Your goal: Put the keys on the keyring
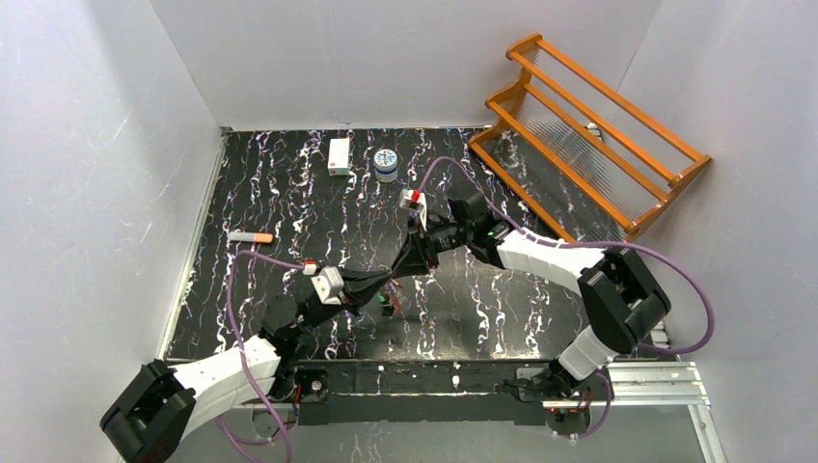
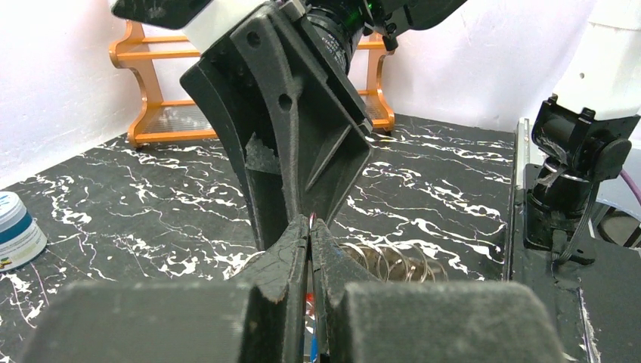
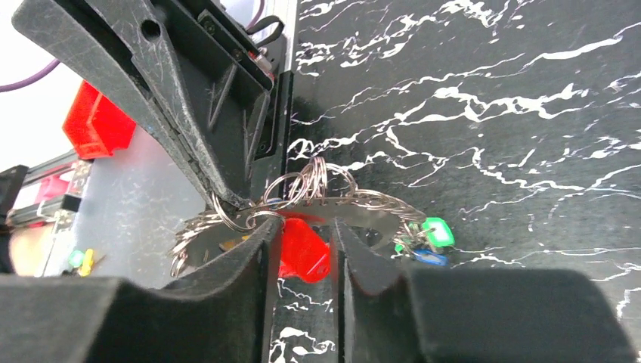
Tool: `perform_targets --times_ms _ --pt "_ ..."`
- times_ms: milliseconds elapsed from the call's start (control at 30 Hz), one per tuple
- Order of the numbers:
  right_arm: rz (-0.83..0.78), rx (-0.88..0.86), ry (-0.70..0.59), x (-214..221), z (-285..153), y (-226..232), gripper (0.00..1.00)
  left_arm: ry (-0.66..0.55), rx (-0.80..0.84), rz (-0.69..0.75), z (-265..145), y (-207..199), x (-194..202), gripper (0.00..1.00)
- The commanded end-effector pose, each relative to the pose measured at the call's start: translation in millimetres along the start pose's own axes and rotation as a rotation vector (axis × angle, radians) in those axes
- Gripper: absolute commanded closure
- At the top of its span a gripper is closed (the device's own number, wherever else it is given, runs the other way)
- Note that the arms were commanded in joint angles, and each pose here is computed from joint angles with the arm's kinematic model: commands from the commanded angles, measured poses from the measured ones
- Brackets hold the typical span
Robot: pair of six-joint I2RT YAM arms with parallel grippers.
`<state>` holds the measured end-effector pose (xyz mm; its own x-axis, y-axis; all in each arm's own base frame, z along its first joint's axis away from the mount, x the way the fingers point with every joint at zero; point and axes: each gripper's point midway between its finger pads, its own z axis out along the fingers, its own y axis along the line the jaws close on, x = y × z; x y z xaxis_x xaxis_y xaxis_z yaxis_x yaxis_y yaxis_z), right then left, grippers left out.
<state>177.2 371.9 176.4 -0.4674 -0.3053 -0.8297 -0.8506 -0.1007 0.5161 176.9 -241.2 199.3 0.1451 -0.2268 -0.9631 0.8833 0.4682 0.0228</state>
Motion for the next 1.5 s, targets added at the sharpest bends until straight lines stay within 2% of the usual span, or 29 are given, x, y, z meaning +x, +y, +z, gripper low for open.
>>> perform_targets --times_ms 0,433,667,1000,1200,1467 --pt "-0.146 0.064 -0.056 -25 -10 8 0.58 -0.095 0.01 0.034 2 -2 -25 1.0" --pt "-0.236 0.238 -0.137 -40 -31 3 0.23 -0.082 -0.039 0.054 -1 6 -22 1.0" --pt "-0.26 0.276 -0.184 -53 -41 6 0.03 0.001 -0.082 0.031 7 17 -14 1.0" --pt "-0.249 0.341 -0.242 -64 -60 4 0.01 0.17 -0.184 0.008 33 46 2 1.0" --pt "-0.26 0.423 -0.267 -67 -75 -1 0.01 0.271 -0.252 0.07 53 73 9 1.0" --pt "-0.262 0.486 -0.287 -66 -88 -3 0.01 0.303 -0.304 0.125 85 118 5 1.0"
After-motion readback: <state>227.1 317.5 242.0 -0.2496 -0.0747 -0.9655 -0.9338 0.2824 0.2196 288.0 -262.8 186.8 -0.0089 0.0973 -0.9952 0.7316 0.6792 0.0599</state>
